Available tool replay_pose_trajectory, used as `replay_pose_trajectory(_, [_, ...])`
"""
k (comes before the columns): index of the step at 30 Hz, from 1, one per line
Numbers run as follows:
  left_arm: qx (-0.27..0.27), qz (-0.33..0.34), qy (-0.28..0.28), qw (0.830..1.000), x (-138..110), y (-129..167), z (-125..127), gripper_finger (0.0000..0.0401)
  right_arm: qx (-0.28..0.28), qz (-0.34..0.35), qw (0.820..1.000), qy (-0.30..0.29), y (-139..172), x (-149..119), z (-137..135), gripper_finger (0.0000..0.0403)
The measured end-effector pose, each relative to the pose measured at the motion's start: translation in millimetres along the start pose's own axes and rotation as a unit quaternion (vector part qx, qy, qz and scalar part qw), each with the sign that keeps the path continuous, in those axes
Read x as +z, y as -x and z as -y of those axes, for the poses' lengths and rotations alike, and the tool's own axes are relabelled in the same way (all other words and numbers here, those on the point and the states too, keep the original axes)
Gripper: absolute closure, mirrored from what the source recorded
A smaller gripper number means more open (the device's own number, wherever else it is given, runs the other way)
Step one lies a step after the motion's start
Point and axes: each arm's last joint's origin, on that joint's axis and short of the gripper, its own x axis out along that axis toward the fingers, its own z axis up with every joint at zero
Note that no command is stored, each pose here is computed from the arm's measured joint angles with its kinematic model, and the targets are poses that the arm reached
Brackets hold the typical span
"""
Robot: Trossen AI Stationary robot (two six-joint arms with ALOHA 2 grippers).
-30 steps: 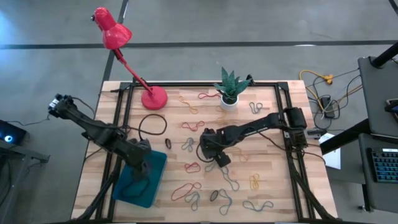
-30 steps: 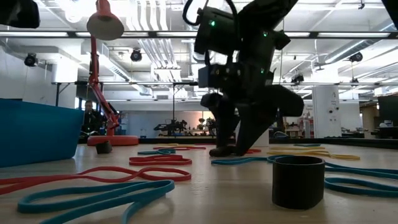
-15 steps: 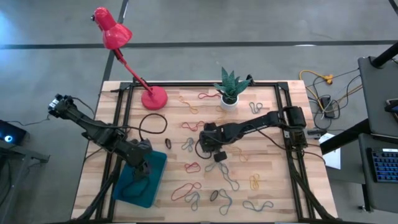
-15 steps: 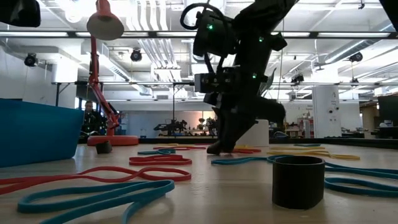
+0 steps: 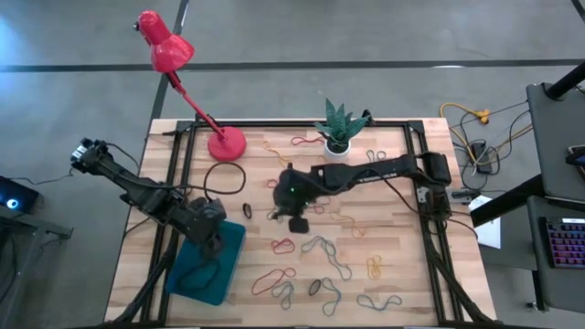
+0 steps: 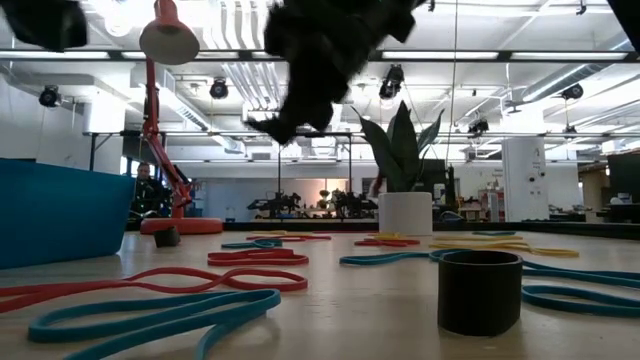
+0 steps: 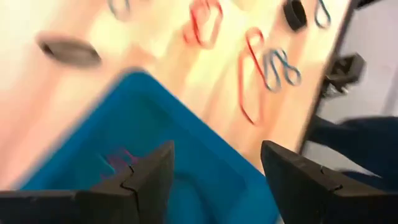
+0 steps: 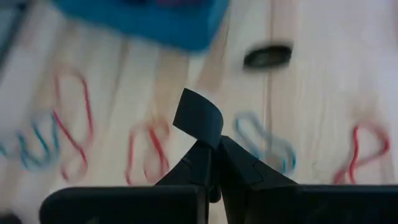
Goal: Pick and place rubber bands into bin
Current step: Put the black rubber band into the blue bin
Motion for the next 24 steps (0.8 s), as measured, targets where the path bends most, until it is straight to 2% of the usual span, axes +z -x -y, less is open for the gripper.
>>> replay_pose_trajectory(5, [0.066,0.103,-0.016,0.992,8,1,-5,0.0177,0.023,0.084,0.995,-0.054,12,27,6,0.0394])
replay_pose_trajectory(8, [0.096,0.147,-0.021,0.984,11,1,-7,0.0177,0.028,0.102,0.992,-0.064,18,36,4,0.0394])
replay_pose_trajectory(10, [0.12,0.167,-0.043,0.978,14,0,-8,0.0177,0.032,0.108,0.991,-0.068,21,40,2,0.0394])
replay_pose_trajectory(15, [0.178,0.203,-0.159,0.95,24,-13,-1,0.0177,0.066,0.132,0.983,-0.113,27,51,-1,0.0394])
replay_pose_trajectory(19, [0.209,0.194,-0.283,0.916,31,-29,12,0.0177,0.071,0.134,0.979,-0.136,30,53,-2,0.0394])
replay_pose_trajectory(24, [0.253,0.193,-0.323,0.892,37,-39,20,0.0177,0.081,0.123,0.976,-0.161,28,51,-2,0.0394])
